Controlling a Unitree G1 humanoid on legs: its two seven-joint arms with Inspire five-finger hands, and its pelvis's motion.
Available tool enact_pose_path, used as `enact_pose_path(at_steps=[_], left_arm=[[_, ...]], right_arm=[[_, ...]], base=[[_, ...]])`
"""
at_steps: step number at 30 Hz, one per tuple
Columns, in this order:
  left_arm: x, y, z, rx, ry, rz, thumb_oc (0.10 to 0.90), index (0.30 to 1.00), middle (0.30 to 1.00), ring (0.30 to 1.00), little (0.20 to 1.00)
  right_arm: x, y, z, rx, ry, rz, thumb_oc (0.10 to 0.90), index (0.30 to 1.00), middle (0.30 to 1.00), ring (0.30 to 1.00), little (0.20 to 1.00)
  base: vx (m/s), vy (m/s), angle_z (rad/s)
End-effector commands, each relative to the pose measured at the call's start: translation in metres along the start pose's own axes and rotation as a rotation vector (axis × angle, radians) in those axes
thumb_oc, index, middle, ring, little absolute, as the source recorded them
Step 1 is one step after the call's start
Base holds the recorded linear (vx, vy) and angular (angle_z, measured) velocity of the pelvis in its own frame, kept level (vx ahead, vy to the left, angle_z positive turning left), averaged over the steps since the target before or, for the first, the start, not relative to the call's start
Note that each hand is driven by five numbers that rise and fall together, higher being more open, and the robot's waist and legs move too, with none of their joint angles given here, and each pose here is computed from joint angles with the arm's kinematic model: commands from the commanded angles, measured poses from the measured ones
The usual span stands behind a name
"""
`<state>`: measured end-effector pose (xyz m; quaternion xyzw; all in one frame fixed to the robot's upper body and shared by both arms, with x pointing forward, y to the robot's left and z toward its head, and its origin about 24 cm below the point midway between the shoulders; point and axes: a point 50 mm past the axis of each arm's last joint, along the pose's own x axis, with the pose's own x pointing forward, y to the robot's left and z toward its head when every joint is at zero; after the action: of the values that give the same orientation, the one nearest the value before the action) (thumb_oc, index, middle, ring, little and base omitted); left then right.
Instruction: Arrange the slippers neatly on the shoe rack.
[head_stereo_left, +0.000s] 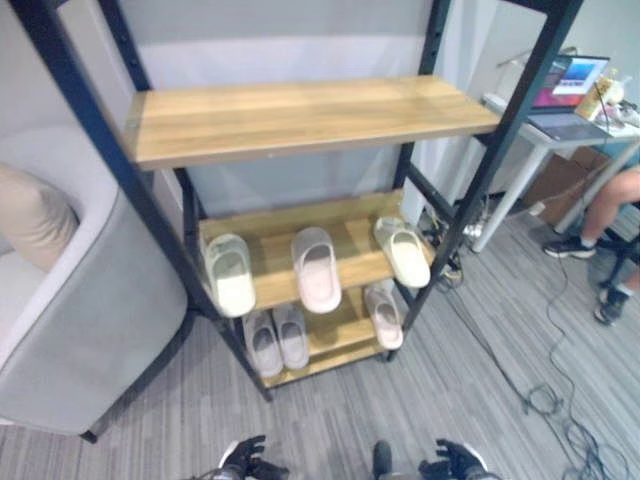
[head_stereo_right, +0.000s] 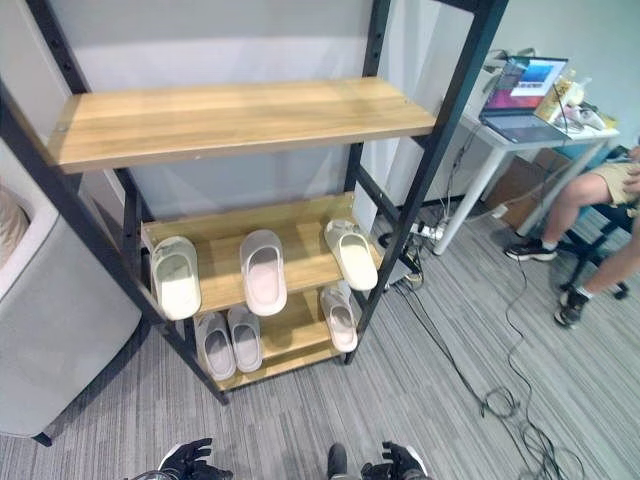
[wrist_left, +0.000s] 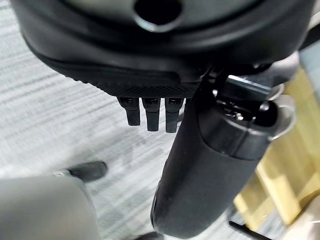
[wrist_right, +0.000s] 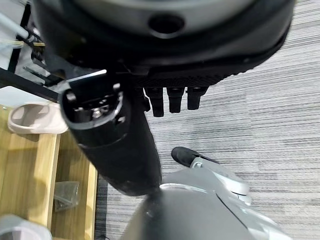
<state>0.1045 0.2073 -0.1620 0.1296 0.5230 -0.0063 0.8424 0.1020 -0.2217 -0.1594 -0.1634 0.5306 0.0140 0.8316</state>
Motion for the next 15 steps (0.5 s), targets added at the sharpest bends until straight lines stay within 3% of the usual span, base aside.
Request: enact_pose_path(at_steps=[1,9,15], left_arm=[[0.003,-0.008,0.015,0.040,-0.043,-0.026,0.800,0.900,0.900,0.900,0.900],[0.004,-0.017,0.019,0.077,-0.042,-0.056,0.800,0.900,0.900,0.900,0.900],[0.003,-0.018,0.014,0.094,-0.024,-0.068,0.800,0.900,0.900,0.900,0.900]], right_arm=[[0.001,0.011,0.004,-0.062,-0.014,0.057,0.800,0.900,0.900,0.900,0.900],[0.001,-0.002,0.003,-0.041,-0.012,0.008,0.800,0.900,0.900,0.900,0.900],[-0.001,0.000,-0.005,-0.049,0.014,0.015,0.800,0.900,0.900,0.900,0.900]], base=[[0.09,-0.226,0.09],[0.03,-0.183,0.40],[0.12,-0.041,0.32]])
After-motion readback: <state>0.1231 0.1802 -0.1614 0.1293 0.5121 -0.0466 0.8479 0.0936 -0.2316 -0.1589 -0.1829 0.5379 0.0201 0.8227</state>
